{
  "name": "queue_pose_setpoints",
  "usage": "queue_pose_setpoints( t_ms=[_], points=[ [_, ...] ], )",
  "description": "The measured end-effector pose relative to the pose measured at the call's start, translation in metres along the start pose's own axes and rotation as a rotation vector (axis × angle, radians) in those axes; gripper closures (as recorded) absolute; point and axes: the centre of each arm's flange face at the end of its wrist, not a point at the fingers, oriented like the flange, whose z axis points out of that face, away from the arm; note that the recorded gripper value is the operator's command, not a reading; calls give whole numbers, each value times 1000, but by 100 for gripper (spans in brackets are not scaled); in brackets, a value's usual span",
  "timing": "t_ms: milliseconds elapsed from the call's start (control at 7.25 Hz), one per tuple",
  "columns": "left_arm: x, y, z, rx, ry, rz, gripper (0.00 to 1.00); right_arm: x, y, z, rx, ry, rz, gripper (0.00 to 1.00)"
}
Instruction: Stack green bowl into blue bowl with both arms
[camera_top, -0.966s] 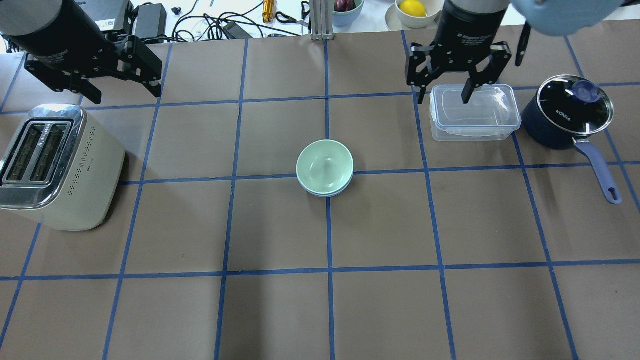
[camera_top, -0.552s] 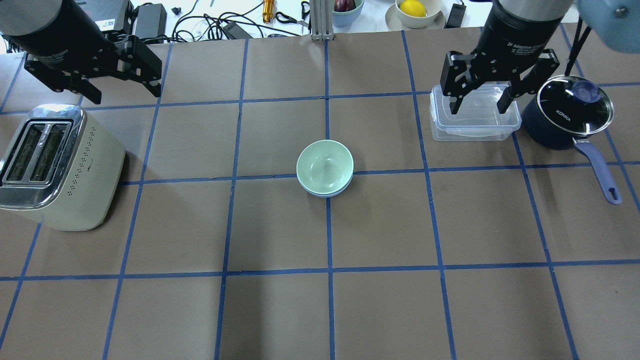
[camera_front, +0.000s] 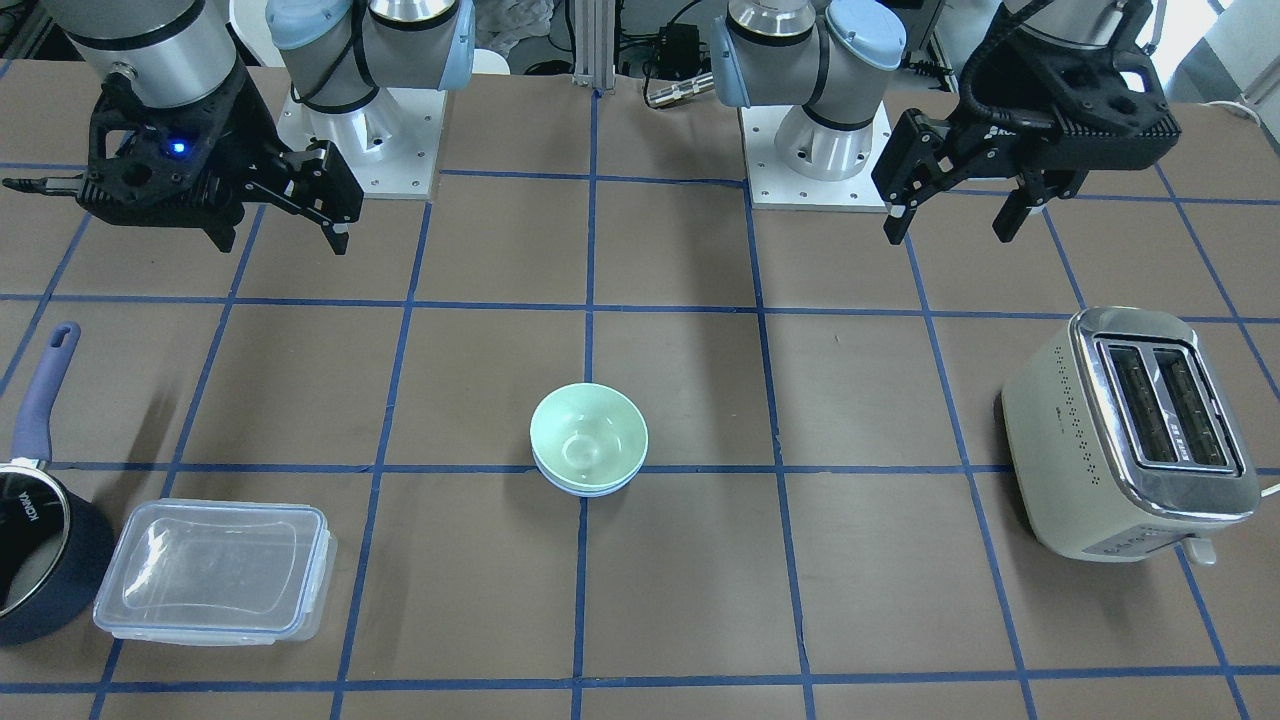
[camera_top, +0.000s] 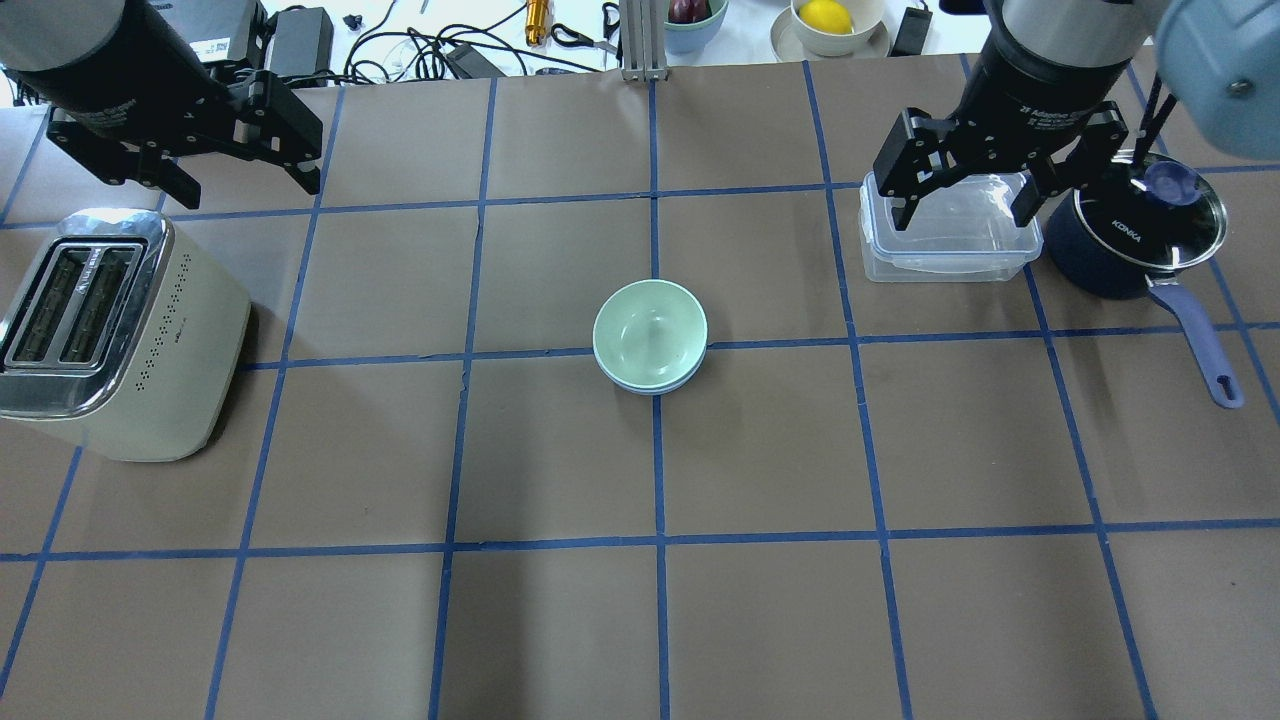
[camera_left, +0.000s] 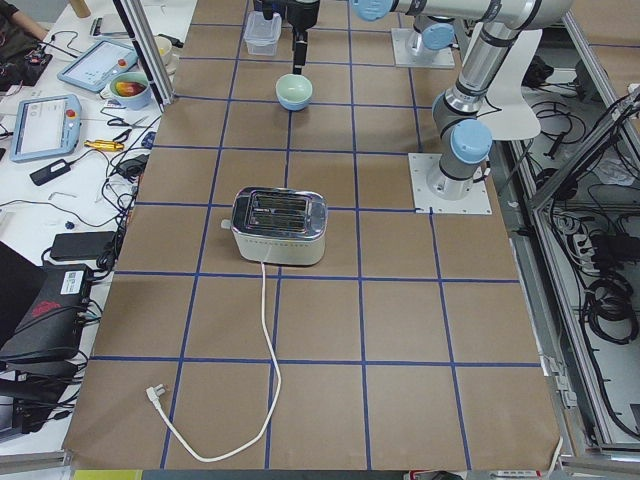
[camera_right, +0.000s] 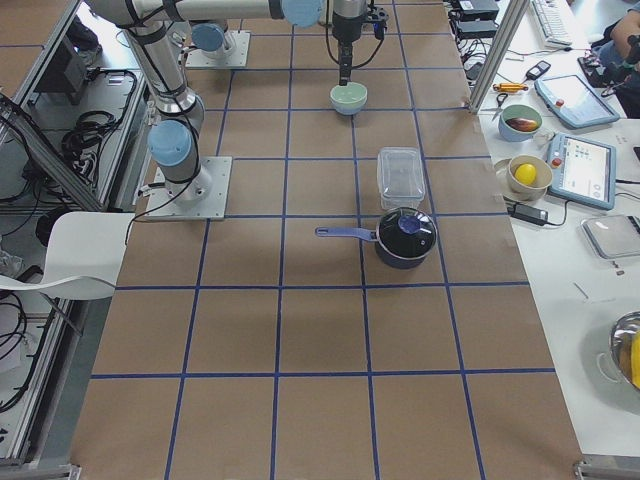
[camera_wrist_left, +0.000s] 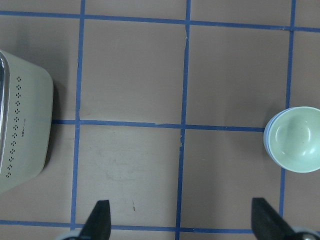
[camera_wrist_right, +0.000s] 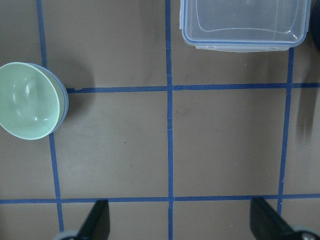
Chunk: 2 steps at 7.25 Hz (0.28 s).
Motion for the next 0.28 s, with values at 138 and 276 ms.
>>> queue_pose_setpoints(
  t_ms=[138,276],
  points=[
    [0,0,0,1,3,-1,0,-1,0,0,1,-2,-1,0],
    [1,0,-1,1,5,-1,0,-2,0,0,1,-3,-2,0]
  ],
)
